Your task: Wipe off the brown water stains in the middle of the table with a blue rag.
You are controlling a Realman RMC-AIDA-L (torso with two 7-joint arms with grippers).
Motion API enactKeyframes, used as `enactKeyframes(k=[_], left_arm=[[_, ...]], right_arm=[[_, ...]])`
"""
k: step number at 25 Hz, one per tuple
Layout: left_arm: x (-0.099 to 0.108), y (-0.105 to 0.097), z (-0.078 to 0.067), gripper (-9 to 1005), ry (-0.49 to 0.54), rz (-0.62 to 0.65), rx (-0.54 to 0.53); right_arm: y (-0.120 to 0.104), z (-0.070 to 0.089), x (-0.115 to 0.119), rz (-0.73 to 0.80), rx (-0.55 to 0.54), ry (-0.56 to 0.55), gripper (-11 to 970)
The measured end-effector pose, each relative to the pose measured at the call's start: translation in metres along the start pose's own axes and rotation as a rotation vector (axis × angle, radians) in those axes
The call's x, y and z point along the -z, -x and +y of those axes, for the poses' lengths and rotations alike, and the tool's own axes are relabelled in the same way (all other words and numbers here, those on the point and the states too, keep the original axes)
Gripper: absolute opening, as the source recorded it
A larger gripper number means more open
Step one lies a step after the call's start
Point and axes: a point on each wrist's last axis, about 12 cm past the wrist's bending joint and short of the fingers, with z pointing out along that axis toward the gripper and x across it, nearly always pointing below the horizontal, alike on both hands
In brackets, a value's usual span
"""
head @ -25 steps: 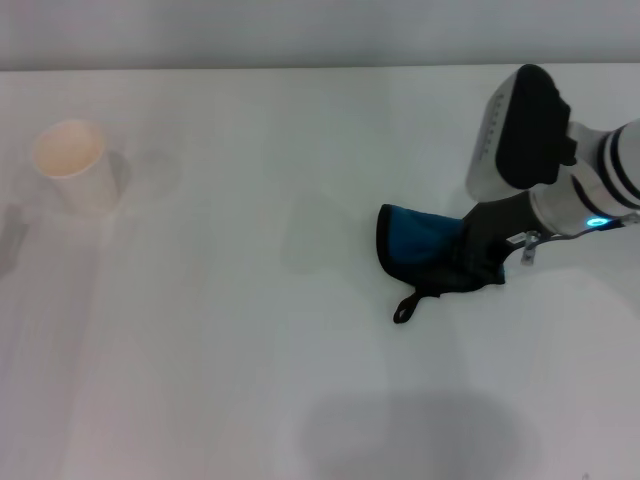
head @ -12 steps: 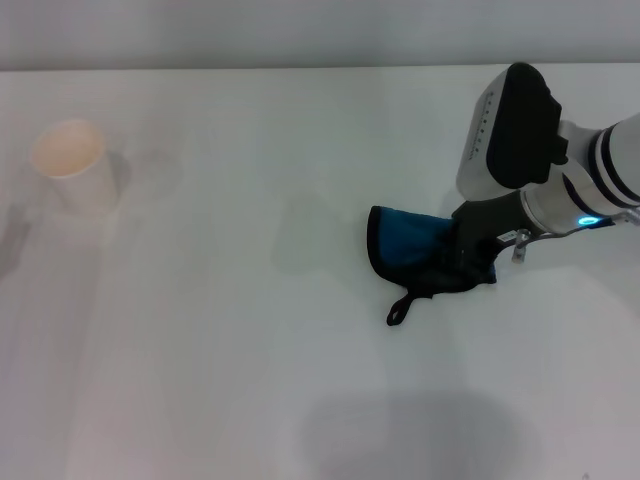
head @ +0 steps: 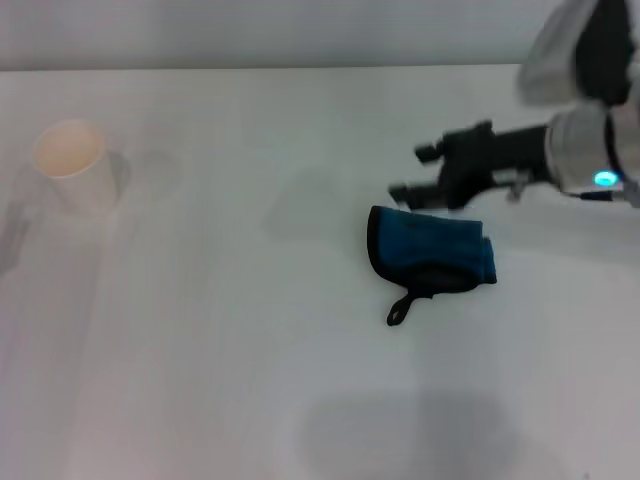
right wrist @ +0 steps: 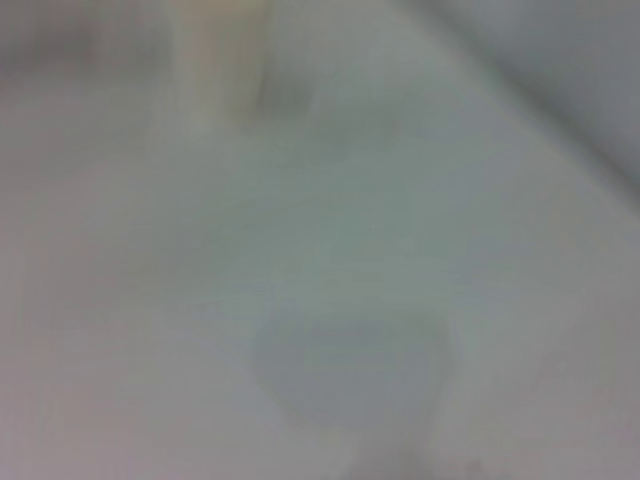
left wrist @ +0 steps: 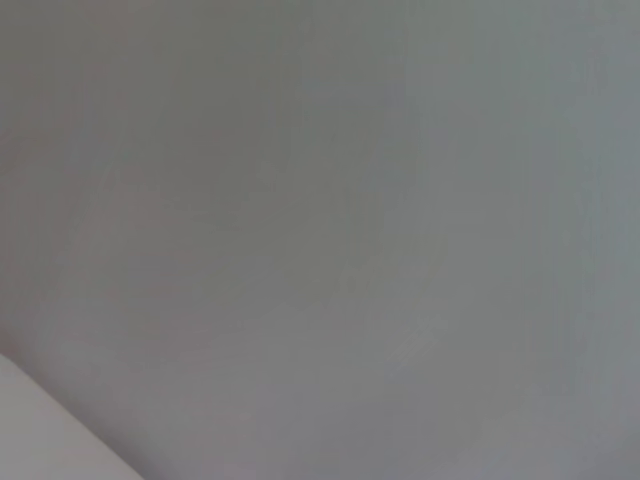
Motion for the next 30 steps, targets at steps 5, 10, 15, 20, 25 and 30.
enactKeyframes(k=[5, 10, 15, 20, 25, 30], left_arm=[[-0.004, 0.000, -0.002, 887, -0.011, 0.004, -0.005], [-0.008, 0.001, -0.003, 888, -0.016, -0.007, 0.002], [-0.014, 0.000, -0.007, 888, -0.027, -0.008, 0.007], [-0.021, -0.001, -0.012, 888, -0.044, -0.008, -0.002], [-0.029, -0.004, -0.018, 888, -0.073, 0.003, -0.114], [-0.029, -0.008, -0.022, 887, -0.095, 0.021, -0.288]], right_arm=[[-0.002, -0.019, 0.023, -0.373, -0.290, 0.027, 658], [-0.036, -0.045, 0.052, -0.725, -0.582, -0.008, 694], [-0.090, -0.050, 0.069, -0.953, -0.737, -0.211, 687], [-0.135, -0.035, 0.065, -0.924, -0.594, -0.532, 682], [-0.156, -0.027, 0.051, -0.765, -0.460, -0.780, 679], [-0.156, -0.029, 0.040, -0.688, -0.459, -0.809, 684]])
